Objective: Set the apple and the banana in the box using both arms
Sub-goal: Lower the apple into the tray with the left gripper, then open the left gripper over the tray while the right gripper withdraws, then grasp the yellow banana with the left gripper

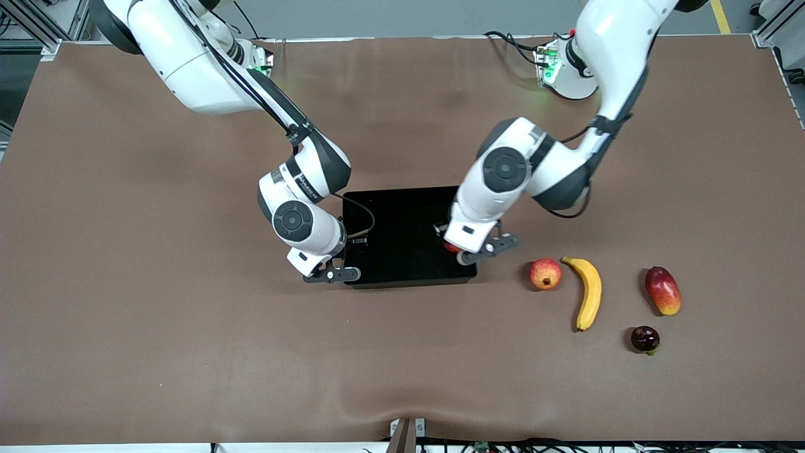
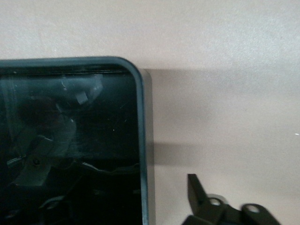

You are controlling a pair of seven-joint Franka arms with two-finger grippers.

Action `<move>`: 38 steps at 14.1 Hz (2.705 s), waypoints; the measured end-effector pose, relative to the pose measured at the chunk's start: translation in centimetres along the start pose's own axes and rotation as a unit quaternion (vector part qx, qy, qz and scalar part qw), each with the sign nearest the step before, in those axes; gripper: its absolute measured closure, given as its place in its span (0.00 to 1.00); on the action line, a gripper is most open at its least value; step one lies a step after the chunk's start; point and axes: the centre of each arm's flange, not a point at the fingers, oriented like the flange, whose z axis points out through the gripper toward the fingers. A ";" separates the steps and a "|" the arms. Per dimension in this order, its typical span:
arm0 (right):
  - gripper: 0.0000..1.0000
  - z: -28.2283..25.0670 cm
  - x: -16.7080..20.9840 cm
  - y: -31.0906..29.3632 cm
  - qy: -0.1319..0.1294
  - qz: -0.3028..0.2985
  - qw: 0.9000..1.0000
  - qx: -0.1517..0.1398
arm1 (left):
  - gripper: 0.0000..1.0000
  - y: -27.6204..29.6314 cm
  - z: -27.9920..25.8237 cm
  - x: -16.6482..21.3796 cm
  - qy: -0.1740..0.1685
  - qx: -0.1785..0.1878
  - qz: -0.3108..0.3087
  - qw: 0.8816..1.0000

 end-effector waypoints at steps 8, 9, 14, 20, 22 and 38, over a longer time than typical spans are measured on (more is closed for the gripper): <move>0.00 -7.8 3.1 3.7 0.061 0.038 0.997 0.015 | 0.28 -1.2 10.2 -4.9 -0.013 0.031 0.022 0.999; 0.00 -9.2 4.2 6.4 0.071 0.047 0.996 0.017 | 0.28 -1.5 11.0 -5.0 -0.018 0.035 0.022 0.999; 0.00 -14.1 8.2 21.9 0.104 0.045 0.993 0.015 | 0.21 -1.5 11.0 -5.0 -0.017 0.033 0.022 0.999; 0.00 -24.2 5.1 31.4 0.089 0.023 0.996 -0.018 | 0.00 0.1 5.2 -2.1 0.013 0.002 0.008 1.000; 0.00 -27.7 3.1 35.2 0.084 0.029 0.995 -0.042 | 0.00 0.5 0.1 -0.8 0.019 0.017 0.000 1.000; 0.00 -43.7 -11.3 34.8 0.044 0.044 0.996 -0.060 | 0.06 -23.7 -3.7 23.9 -0.003 0.056 0.116 0.992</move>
